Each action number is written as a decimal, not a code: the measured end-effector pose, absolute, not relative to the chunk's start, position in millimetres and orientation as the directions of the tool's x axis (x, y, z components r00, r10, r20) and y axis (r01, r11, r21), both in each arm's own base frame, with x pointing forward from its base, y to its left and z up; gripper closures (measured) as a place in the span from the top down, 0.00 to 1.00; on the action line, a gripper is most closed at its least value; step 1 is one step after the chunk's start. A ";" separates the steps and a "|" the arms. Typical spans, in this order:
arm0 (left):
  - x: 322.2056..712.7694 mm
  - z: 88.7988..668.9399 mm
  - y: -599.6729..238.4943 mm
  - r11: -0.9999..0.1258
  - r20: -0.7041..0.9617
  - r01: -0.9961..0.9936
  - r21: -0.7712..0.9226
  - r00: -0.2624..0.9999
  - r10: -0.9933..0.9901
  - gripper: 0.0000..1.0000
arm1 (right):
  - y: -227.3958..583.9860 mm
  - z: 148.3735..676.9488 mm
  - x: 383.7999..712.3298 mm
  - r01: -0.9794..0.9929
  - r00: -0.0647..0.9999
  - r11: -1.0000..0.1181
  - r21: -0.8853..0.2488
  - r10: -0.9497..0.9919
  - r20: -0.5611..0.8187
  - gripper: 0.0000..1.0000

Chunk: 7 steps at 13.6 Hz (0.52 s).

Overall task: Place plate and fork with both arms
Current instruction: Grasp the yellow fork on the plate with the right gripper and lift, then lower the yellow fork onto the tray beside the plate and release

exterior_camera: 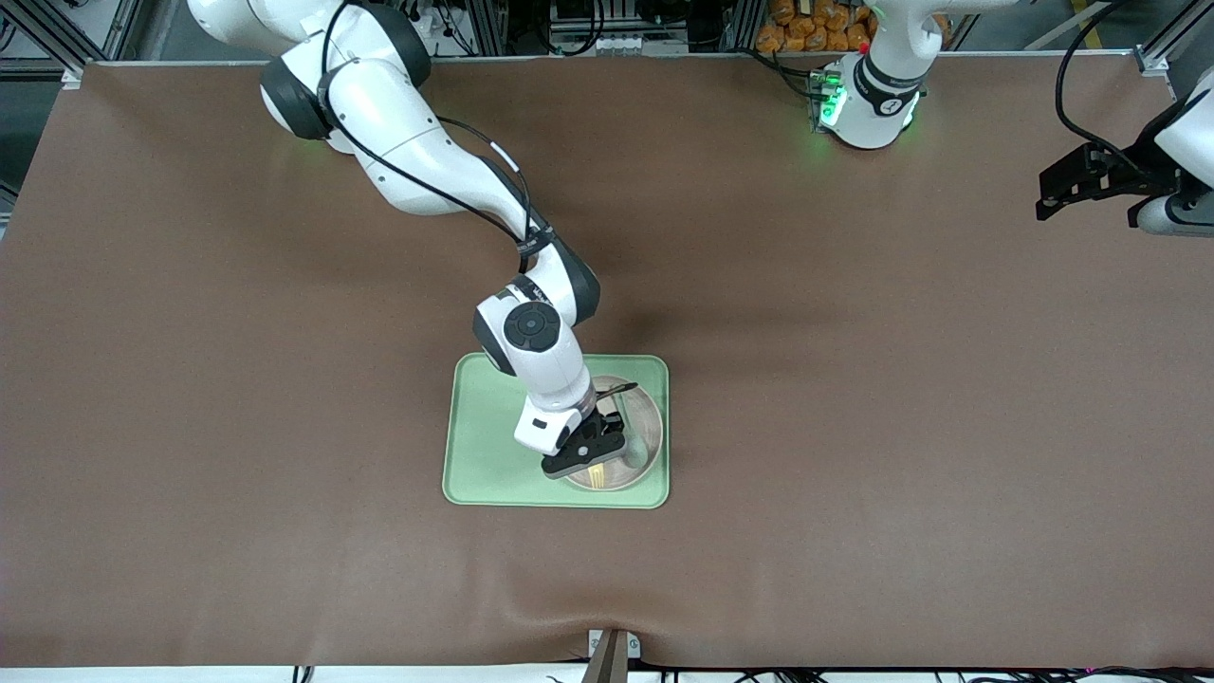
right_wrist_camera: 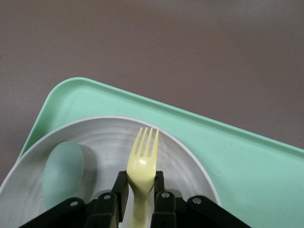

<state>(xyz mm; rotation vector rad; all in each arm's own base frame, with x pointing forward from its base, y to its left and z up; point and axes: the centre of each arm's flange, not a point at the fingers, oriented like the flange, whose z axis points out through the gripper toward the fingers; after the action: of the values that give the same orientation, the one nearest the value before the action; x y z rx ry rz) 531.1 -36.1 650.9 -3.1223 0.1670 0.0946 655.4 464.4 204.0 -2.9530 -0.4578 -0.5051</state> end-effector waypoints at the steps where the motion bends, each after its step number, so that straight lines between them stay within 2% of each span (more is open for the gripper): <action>1: 531.1 651.1 -36.1 -0.994 -0.060 -0.107 -0.010 0.993 -0.106 1.00 | 463.4 210.5 657.4 0.304 0.902 -0.951 -0.061 0.266 0.341 0.26; 4: 531.3 652.1 -36.1 -0.994 -0.056 -0.107 -0.010 0.993 -0.106 1.00 | 447.7 223.2 669.5 0.257 0.919 -0.962 -0.088 0.215 0.331 0.26; 7: 532.8 651.7 -37.4 -0.994 -0.046 -0.108 -0.001 0.993 -0.108 1.00 | 410.7 241.1 694.9 0.188 0.932 -0.975 -0.114 0.141 0.334 0.26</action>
<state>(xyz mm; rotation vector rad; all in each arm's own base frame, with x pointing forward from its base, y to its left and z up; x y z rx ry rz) 532.8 -37.4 651.7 -3.1324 0.1696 0.0721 694.9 410.7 241.1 -2.9451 -0.2524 -0.4926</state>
